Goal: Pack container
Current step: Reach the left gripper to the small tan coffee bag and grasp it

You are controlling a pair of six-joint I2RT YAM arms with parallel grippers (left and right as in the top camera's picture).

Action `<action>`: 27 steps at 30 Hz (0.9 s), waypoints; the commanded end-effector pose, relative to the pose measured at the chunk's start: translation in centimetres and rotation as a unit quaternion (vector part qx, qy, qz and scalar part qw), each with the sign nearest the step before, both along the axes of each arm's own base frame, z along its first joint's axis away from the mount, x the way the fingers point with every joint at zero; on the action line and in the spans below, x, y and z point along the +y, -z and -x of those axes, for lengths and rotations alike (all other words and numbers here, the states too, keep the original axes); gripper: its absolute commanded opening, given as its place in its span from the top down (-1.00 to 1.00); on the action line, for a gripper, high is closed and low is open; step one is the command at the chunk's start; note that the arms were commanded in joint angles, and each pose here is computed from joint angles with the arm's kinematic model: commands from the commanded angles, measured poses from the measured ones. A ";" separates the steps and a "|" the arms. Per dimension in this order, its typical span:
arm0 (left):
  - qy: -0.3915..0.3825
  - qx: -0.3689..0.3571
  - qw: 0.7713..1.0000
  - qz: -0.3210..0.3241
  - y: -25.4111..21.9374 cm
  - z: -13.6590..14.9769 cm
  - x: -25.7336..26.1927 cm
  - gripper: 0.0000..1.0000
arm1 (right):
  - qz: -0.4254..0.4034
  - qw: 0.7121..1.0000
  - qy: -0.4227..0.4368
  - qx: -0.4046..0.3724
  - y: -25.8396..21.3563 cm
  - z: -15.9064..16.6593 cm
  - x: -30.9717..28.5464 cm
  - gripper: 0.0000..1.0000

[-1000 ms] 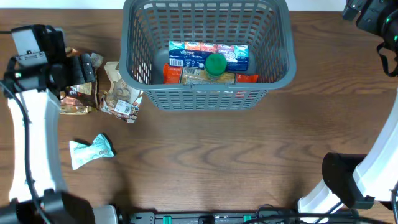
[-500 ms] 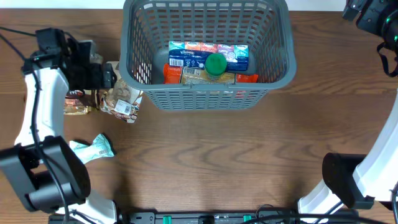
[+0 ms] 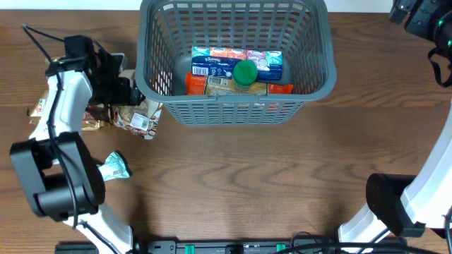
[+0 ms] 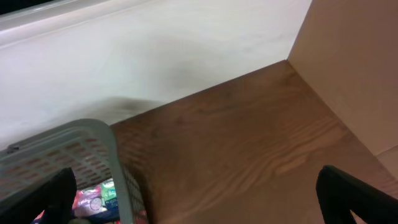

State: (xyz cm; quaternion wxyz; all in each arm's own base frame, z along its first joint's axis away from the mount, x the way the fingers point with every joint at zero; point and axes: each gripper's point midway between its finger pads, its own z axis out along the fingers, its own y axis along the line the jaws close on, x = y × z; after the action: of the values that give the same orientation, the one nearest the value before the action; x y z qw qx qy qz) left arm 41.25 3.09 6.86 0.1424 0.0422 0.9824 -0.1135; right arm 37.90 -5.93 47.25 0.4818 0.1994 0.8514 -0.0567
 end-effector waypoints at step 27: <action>0.005 0.082 0.996 0.021 6.7 1.2 -0.4 0.89 | -0.004 1.000 0.006 -0.010 -0.6 0.4 -0.2 -0.98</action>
State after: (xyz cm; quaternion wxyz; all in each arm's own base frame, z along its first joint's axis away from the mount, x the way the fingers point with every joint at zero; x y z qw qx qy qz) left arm 40.41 2.46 1.06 0.0755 0.0341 0.9862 -0.1431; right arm 37.90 -5.92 47.24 0.4816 0.1993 0.8515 -0.0566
